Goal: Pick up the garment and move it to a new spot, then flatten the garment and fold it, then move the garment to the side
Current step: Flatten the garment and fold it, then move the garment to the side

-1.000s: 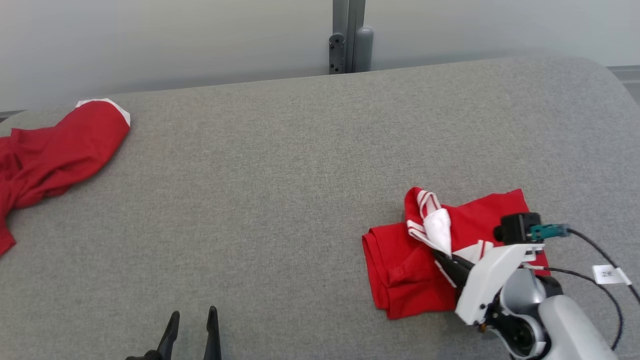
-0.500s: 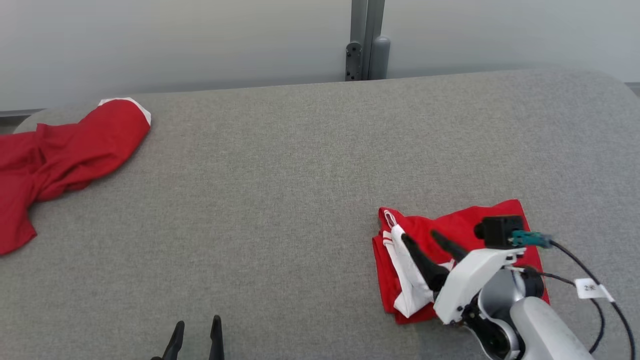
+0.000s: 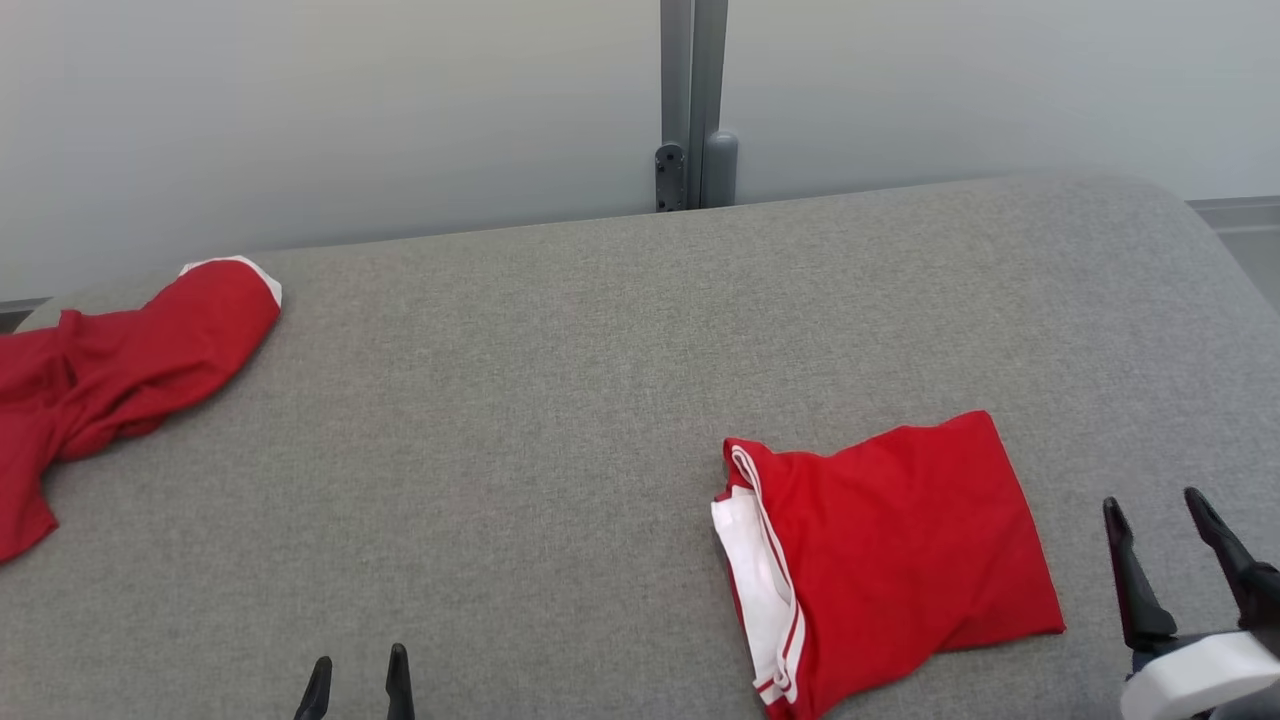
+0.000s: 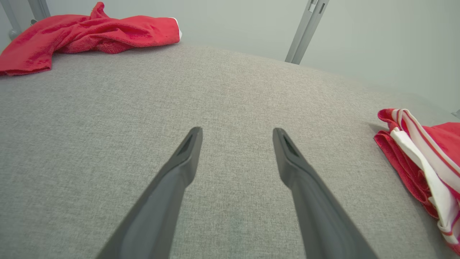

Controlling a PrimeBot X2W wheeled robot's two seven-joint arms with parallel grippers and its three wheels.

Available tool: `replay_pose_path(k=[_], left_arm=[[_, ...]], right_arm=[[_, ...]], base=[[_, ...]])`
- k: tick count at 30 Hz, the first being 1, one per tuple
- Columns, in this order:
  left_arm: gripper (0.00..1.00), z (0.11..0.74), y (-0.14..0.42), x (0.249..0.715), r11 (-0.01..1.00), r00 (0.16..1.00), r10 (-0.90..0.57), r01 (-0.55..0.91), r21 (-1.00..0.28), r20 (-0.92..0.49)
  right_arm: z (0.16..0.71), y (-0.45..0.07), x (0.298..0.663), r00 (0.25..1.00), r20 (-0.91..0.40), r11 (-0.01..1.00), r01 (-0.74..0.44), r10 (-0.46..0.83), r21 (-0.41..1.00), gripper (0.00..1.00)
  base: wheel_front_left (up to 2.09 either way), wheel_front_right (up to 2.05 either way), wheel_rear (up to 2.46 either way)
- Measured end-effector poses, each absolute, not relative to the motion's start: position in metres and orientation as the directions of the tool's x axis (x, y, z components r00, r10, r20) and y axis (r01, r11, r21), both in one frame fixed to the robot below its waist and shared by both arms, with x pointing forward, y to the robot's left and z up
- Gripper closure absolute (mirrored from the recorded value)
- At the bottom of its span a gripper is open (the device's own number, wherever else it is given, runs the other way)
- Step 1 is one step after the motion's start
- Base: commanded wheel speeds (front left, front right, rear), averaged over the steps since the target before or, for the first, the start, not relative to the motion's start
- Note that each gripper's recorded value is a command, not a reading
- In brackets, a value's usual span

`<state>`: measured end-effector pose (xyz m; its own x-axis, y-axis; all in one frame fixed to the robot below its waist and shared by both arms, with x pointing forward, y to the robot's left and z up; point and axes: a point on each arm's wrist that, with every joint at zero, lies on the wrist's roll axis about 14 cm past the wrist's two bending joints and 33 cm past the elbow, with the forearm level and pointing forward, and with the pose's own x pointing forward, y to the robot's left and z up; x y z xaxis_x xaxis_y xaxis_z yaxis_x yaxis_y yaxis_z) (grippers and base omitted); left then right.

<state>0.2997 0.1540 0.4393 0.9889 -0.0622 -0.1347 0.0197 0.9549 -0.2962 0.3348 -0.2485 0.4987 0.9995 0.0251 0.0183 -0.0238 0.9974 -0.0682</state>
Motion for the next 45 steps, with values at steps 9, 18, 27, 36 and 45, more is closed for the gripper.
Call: replay_pose_path(k=[9, 18, 27, 36, 45], left_arm=[[0.0, 0.457, 0.155, 0.302, 0.957, 0.994, -0.088, 0.065, -0.282, -0.067], [0.0, 0.463, 0.167, 0.302, 0.962, 0.997, -0.057, 0.042, -0.271, -0.048], [0.0, 0.463, 0.171, 0.304, 0.963, 0.998, -0.045, 0.03, -0.268, -0.05], [0.0, 0.447, 0.178, 0.308, 0.959, 0.994, -0.015, -0.015, -0.281, -0.105], [0.0, 0.438, 0.19, 0.306, 0.956, 0.99, 0.033, -0.072, -0.283, -0.14]], right_arm=[[0.483, -0.272, 0.305, 0.993, -0.01, 0.986, 0.119, -0.12, -0.114, 0.0], [0.523, -0.256, 0.324, 0.988, 0.125, 0.991, 0.102, -0.09, -0.092, 0.0], [0.493, -0.244, 0.369, 0.996, -0.083, 1.0, -0.024, 0.023, -0.019, 0.0], [0.423, -0.223, 0.392, 0.836, -0.532, 0.991, -0.126, 0.132, 0.047, 0.0], [0.38, -0.2, 0.393, 0.701, -0.689, 0.983, -0.14, 0.181, 0.116, 1.0]], base=[[0.0, 0.0, 0.0], [0.0, 0.0, 0.0], [0.0, 0.0, 0.0], [0.0, 0.0, 0.0], [0.0, 0.0, 0.0]])
